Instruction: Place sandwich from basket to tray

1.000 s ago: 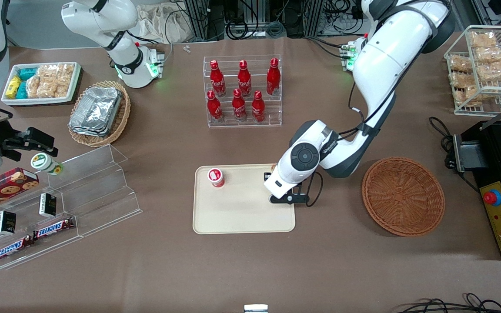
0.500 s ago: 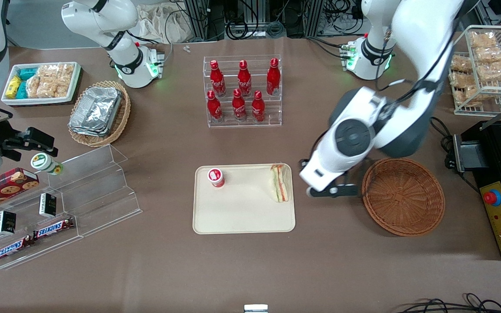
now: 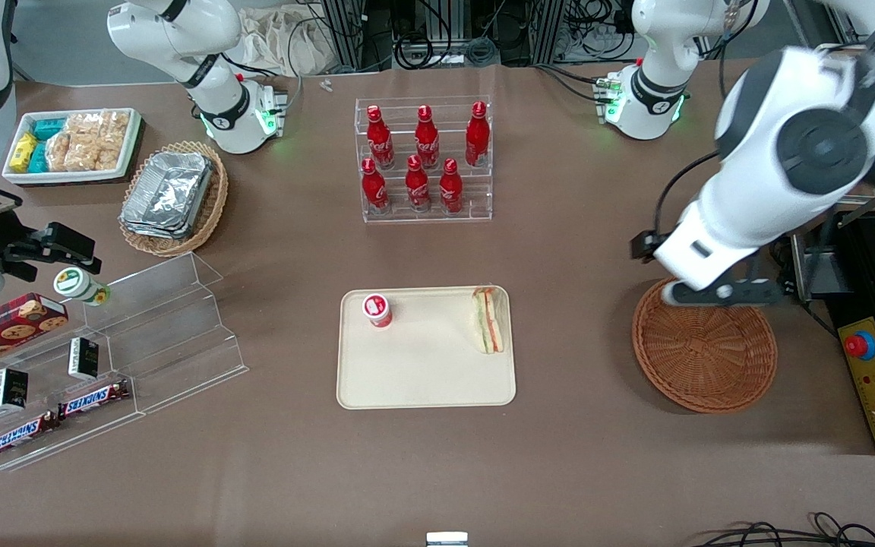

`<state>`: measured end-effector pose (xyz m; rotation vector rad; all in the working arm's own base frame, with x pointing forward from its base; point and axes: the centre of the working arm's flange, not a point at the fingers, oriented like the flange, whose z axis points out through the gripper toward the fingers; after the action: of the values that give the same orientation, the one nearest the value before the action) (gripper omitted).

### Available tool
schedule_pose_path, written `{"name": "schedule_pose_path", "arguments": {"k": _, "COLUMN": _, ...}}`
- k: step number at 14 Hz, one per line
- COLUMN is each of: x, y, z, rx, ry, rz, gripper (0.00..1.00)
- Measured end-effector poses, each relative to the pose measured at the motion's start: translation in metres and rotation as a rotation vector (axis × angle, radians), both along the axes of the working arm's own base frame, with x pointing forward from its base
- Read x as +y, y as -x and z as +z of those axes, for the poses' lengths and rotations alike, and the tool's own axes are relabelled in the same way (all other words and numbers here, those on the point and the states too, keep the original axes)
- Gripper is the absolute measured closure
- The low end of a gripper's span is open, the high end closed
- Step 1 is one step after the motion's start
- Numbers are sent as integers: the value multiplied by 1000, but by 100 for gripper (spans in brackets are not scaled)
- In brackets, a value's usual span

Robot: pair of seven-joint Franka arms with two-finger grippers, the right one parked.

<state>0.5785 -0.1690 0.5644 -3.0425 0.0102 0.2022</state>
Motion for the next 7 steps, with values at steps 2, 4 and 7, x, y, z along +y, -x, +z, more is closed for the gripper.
{"name": "schedule_pose_path", "arguments": {"k": 2, "x": 18, "y": 11, "z": 24, "rx": -12, "ry": -21, "rz": 32, "gripper": 0}}
{"name": "schedule_pose_path", "arguments": {"k": 4, "x": 37, "y": 14, "z": 37, "rx": -33, "ry": -29, "rz": 64, "gripper": 0}}
{"name": "schedule_pose_path", "arguments": {"k": 7, "x": 59, "y": 11, "z": 41, "rx": -39, "ry": -28, "rz": 83, "gripper": 0}}
